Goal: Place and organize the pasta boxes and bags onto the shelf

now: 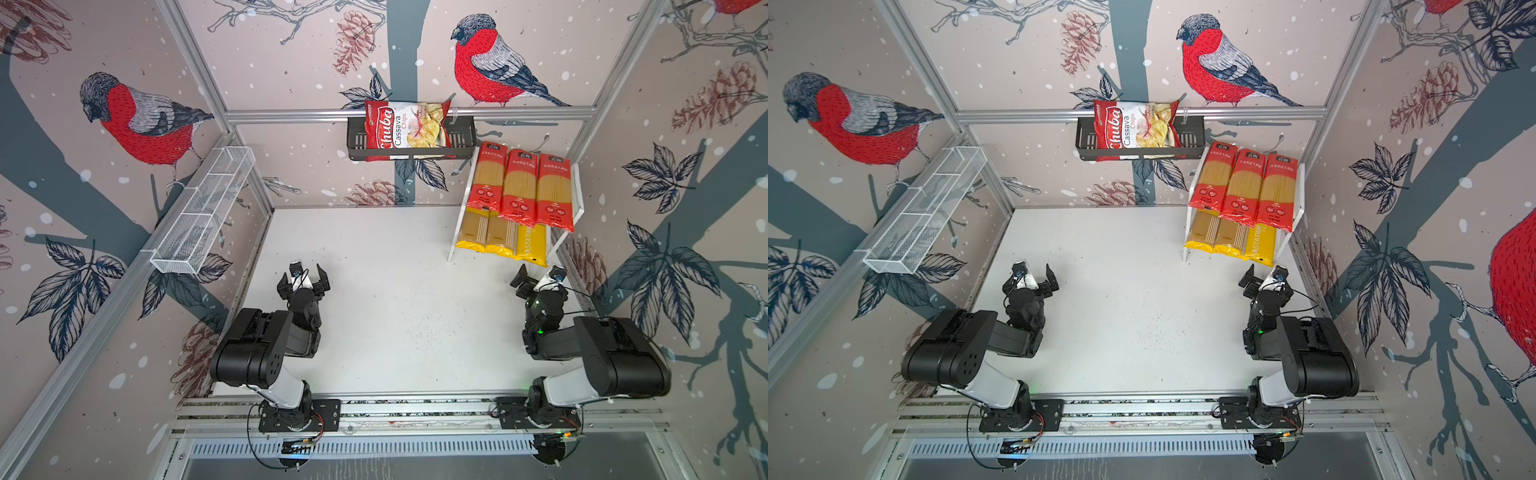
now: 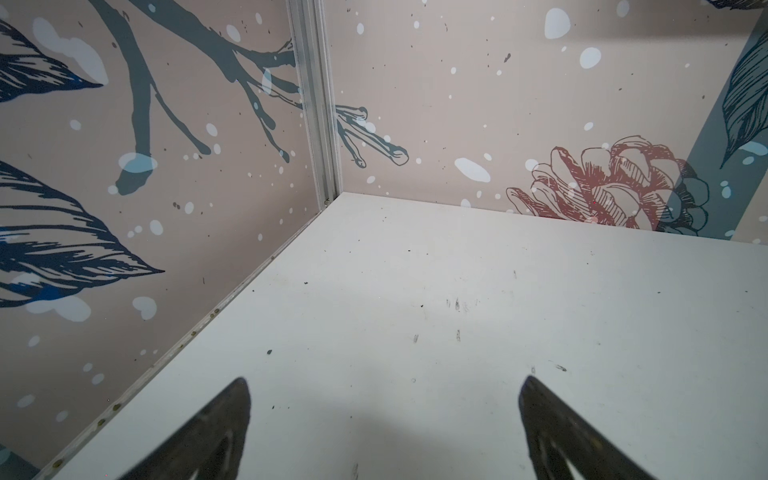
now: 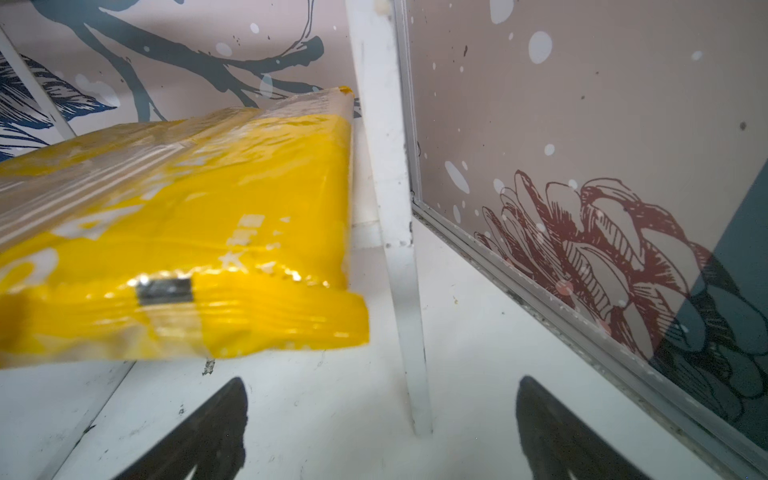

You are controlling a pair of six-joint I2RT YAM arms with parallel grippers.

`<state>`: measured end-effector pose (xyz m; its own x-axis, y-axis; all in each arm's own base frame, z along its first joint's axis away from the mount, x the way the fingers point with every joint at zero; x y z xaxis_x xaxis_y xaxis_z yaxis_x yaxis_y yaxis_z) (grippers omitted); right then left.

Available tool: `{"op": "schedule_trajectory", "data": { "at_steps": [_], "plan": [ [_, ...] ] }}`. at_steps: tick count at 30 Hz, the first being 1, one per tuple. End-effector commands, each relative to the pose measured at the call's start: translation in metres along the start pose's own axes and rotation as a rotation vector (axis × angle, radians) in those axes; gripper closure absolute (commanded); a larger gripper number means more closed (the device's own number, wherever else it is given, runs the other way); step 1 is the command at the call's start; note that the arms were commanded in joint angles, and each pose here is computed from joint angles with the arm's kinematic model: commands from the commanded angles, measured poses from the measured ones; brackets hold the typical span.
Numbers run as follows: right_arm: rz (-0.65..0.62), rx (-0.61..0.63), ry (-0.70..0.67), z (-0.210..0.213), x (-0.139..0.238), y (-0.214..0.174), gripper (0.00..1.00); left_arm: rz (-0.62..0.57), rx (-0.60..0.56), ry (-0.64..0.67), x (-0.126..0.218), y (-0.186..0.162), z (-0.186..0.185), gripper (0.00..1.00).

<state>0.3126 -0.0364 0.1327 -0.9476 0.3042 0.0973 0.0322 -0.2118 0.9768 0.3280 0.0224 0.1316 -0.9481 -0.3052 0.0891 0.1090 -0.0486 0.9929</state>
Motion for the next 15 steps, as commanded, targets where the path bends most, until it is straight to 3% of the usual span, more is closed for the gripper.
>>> {"op": "schedule_trajectory", "data": {
  "at_steps": [1,15],
  "plan": [
    [-0.007,0.005,-0.019,0.0001,-0.0033,0.0031,0.00,-0.017,0.012,0.016,-0.0006,0.0044,0.0026,0.01],
    [0.012,0.024,-0.029,0.0041,-0.0087,0.0010,0.00,-0.016,0.011,0.016,-0.0005,0.0040,0.0027,0.01]
  ]
}}
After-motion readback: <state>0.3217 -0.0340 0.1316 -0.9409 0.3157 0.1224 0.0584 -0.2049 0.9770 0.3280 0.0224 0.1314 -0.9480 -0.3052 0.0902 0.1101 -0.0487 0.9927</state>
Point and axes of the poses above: each gripper's point midway between its finger pads, its own x axis back along the fingers, its own z axis along the line the jaws close on, y = z × x, the point moved 4 cm from there along x, back along the fingers, and after that the axes turned 4 degrees about -x, right-handed, at the moved point
